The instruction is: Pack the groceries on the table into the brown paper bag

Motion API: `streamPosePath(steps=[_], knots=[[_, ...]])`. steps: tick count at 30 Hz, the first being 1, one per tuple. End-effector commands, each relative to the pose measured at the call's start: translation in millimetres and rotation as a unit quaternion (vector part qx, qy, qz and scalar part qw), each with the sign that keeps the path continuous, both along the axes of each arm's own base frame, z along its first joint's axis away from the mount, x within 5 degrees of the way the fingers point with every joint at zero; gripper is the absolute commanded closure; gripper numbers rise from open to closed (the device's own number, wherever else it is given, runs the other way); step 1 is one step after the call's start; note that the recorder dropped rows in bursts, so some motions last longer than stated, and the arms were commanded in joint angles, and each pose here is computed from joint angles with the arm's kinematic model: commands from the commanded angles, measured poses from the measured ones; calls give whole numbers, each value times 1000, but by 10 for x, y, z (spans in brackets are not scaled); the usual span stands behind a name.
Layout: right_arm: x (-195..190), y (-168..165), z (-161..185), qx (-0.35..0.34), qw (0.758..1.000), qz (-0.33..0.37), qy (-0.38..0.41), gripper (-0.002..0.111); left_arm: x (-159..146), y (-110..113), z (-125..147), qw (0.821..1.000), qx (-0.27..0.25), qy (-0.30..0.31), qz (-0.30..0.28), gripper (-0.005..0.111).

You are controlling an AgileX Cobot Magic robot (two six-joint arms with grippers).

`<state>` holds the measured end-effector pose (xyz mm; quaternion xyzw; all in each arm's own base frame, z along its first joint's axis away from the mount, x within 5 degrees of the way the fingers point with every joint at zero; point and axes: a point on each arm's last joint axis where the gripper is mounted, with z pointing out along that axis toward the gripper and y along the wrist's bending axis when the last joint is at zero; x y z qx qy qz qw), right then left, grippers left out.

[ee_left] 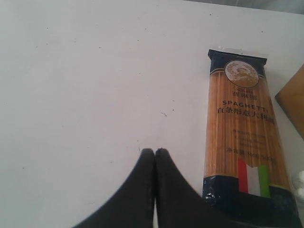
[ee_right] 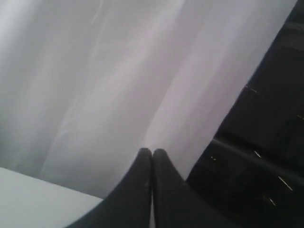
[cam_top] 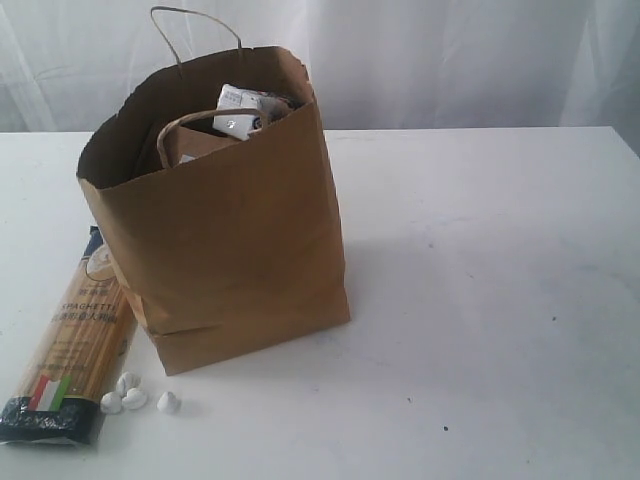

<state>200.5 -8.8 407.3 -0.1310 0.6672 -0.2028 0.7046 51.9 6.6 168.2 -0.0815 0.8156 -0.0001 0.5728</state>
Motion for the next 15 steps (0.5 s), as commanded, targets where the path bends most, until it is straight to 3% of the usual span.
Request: streamPosePath(steps=[1, 6, 15], knots=[[-182, 19, -198, 1, 1000, -10, -3, 108, -3, 1, -12, 1000, 0, 1, 1, 107], [-620, 47, -129, 155, 985, 29, -63, 108, -4, 1, -12, 1000, 0, 2, 1, 107], [-774, 23, -644, 188, 982, 16, -27, 108, -5, 2, -17, 1000, 0, 5, 2, 107]])
